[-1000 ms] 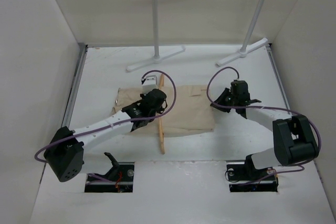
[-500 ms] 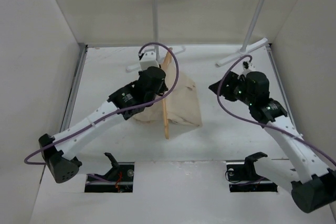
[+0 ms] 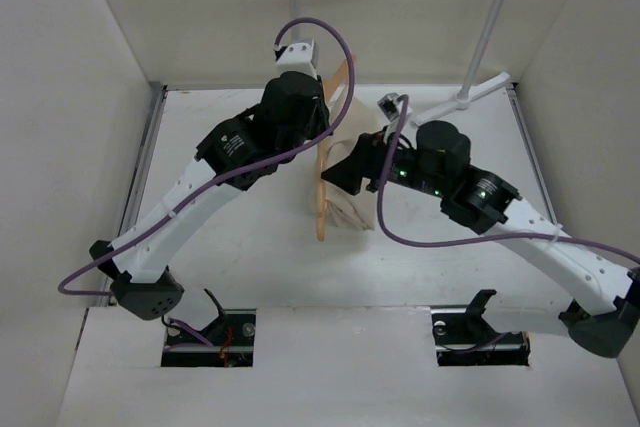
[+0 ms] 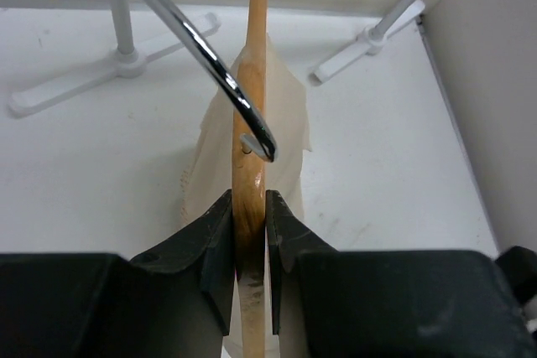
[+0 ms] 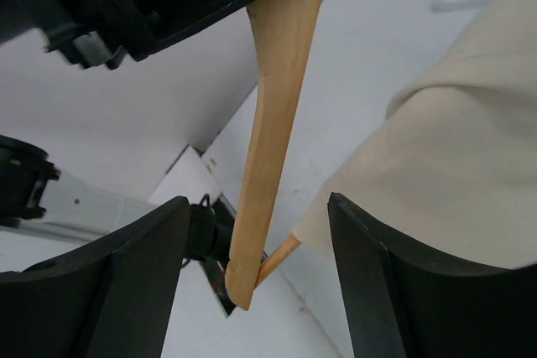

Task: Place the trousers on the hanger
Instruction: Place the hanger at the clothesline.

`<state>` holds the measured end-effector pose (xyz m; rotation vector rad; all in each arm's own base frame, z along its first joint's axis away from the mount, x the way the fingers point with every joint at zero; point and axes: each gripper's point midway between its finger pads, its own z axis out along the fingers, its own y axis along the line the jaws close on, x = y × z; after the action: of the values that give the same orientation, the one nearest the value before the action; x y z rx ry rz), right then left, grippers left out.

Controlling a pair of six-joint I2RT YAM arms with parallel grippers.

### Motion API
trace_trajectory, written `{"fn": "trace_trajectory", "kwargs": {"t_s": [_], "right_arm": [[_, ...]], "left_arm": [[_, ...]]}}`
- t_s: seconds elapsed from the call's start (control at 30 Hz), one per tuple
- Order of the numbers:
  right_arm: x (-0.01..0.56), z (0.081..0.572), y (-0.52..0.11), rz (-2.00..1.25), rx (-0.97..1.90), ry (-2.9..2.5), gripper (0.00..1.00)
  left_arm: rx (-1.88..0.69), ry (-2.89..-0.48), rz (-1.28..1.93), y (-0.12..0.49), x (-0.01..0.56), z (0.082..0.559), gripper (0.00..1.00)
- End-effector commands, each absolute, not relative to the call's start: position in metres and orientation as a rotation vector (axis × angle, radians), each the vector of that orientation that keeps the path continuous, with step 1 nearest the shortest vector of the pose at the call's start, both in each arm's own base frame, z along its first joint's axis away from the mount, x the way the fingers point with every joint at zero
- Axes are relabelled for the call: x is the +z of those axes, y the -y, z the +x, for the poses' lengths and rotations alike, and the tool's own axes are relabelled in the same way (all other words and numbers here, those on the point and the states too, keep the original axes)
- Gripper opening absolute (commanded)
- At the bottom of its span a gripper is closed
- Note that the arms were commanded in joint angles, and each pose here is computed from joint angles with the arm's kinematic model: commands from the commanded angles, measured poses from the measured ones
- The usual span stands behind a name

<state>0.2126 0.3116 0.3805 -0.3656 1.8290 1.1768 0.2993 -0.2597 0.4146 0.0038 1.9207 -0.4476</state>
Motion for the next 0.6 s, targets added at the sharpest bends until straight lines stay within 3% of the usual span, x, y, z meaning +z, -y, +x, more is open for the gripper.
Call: {"fn": "trace_trajectory", "kwargs": {"t_s": [0.0,0.2,0.37,0.43,0.5,0.57], "right_arm": [[0.393,0.216,-0.329,-0.393,1.189,-1.768,0.73],[0.357,0.22,-0.351,-0.394,1.164,-1.847,0.7],[0.346,0.208,-0.373,-0.387,1.245,-1.875,0.62],[0.341,0.203,-0.381,-0.382,1.277,-1.89,0.56],[0.339,0.199,-0.385,-0.375,1.299,-1.899,0.41],[0.341,0.196,-0.386,-0.361,1.318,-1.896,0.33]], "left_arm": [[-0.513,-1.854,0.007,0.262,0.445,0.294,0.0],[-0.524,-1.861,0.028,0.269,0.442,0.288,0.0],[-0.516,-1.867,0.026,0.269,0.439,0.288,0.0],[-0.513,-1.866,0.024,0.269,0.439,0.288,0.0],[-0.508,-1.864,0.02,0.268,0.439,0.288,0.0],[-0.489,-1.87,0.016,0.266,0.435,0.29,0.0]]}}
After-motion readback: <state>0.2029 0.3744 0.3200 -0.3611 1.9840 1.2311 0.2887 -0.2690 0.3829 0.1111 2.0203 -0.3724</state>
